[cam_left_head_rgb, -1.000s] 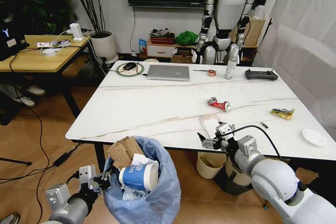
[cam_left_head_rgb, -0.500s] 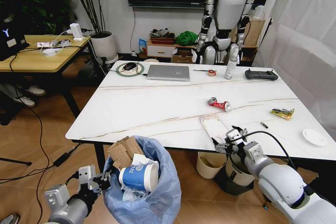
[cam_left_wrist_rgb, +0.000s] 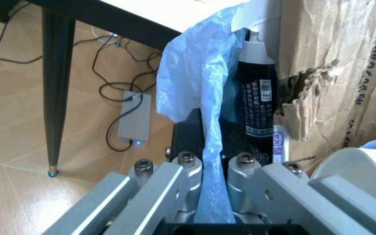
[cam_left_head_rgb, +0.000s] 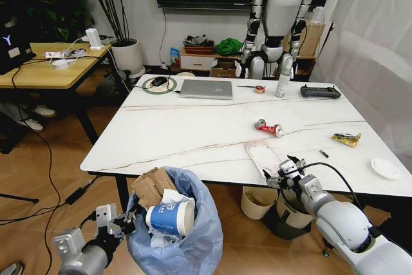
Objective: Pick up the trash bin and place the trash from the table into it.
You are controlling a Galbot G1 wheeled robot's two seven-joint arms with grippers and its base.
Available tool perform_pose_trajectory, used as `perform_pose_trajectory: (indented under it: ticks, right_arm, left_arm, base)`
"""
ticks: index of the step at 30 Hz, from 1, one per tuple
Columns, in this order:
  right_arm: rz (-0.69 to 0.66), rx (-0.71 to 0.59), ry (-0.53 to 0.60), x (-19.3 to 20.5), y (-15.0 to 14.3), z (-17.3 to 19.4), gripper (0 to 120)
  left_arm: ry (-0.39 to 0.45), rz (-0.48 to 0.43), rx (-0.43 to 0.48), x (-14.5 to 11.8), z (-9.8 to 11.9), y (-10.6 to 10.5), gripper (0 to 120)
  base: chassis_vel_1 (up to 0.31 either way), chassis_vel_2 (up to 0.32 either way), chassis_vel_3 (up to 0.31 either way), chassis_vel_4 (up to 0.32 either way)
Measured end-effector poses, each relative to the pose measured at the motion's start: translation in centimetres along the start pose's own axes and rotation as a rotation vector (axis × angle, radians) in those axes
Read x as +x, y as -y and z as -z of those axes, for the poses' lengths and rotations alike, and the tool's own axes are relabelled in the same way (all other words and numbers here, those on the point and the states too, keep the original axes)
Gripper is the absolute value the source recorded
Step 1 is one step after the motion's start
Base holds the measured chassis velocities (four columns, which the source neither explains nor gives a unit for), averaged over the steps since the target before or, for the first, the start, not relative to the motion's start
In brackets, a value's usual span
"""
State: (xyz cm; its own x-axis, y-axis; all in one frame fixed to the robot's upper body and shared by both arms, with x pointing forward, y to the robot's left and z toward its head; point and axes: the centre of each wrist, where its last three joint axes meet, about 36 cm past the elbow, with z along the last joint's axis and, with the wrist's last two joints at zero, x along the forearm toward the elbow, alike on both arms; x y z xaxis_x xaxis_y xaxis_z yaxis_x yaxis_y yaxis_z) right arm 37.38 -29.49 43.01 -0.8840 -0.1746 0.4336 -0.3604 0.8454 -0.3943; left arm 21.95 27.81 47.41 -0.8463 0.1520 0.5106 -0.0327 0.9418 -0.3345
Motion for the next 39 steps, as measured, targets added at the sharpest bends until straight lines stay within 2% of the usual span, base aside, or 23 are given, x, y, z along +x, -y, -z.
perform_pose_trajectory:
  ticks: [9, 12, 14, 15, 20, 22, 28, 30, 31, 34, 35, 38, 39]
  right_arm:
    - [-0.007, 0.000, 0.007, -1.0, 0.5, -0.5, 99]
    - [-0.002, 0.000, 0.010, -1.2, 0.4, -0.9, 87]
    - [-0.001, 0.000, 0.012, -1.2, 0.4, -0.9, 86]
    - [0.000, -0.001, 0.012, -1.2, 0.4, -1.0, 79]
    - [0.008, -0.006, 0.011, -1.3, 0.4, -1.0, 58]
    - [0.010, -0.007, 0.010, -1.3, 0.4, -1.1, 55]
    - [0.021, -0.016, 0.009, -1.5, 0.1, -1.2, 29]
    - [0.023, -0.019, 0.009, -1.6, 0.1, -1.2, 26]
    - [0.024, -0.021, 0.009, -1.6, 0.1, -1.2, 20]
    - [0.027, -0.024, 0.009, -1.7, 0.1, -1.2, 12]
    - [0.027, -0.024, 0.009, -1.7, 0.1, -1.2, 12]
    - [0.030, -0.032, 0.008, -1.9, 0.1, -1.1, 0]
    - [0.035, -0.045, 0.009, -2.0, 0.1, -1.1, 0]
  left_arm:
    - [0.002, 0.004, 0.003, 0.0, 0.0, -0.1, 0]
    - [0.003, 0.004, 0.003, 0.0, 0.0, -0.1, 0]
    - [0.003, 0.005, 0.002, -0.1, 0.0, -0.1, 0]
    - [0.003, 0.005, 0.003, -0.1, 0.0, -0.1, 0]
    - [0.003, 0.006, 0.003, -0.1, 0.0, -0.2, 0]
    - [0.004, 0.006, 0.003, -0.1, 0.1, -0.2, 0]
    - [0.004, 0.005, 0.002, -0.2, 0.2, -0.3, 0]
    - [0.004, 0.005, 0.002, -0.2, 0.2, -0.3, 0]
    - [0.004, 0.004, 0.002, -0.2, 0.3, -0.3, 0]
    - [0.003, 0.004, 0.002, -0.3, 0.3, -0.3, 0]
    - [0.003, 0.004, 0.002, -0.3, 0.3, -0.3, 0]
    - [0.002, 0.004, 0.003, -0.3, 0.3, -0.3, 0]
    - [0.002, 0.004, 0.003, -0.3, 0.3, -0.4, 0]
  base:
    - [0.000, 0.000, 0.000, 0.000]
    - [0.000, 0.000, 0.000, 0.000]
    - [0.000, 0.000, 0.000, 0.000]
    - [0.000, 0.000, 0.000, 0.000]
    - [0.000, 0.000, 0.000, 0.000]
    - [0.000, 0.000, 0.000, 0.000]
    - [0.000, 0.000, 0.000, 0.000]
    - [0.000, 0.000, 0.000, 0.000]
    - [0.000, 0.000, 0.000, 0.000]
    - [0.000, 0.000, 0.000, 0.000]
    - [0.000, 0.000, 0.000, 0.000]
    - [0.000, 0.000, 0.000, 0.000]
    - [0.000, 0.000, 0.000, 0.000]
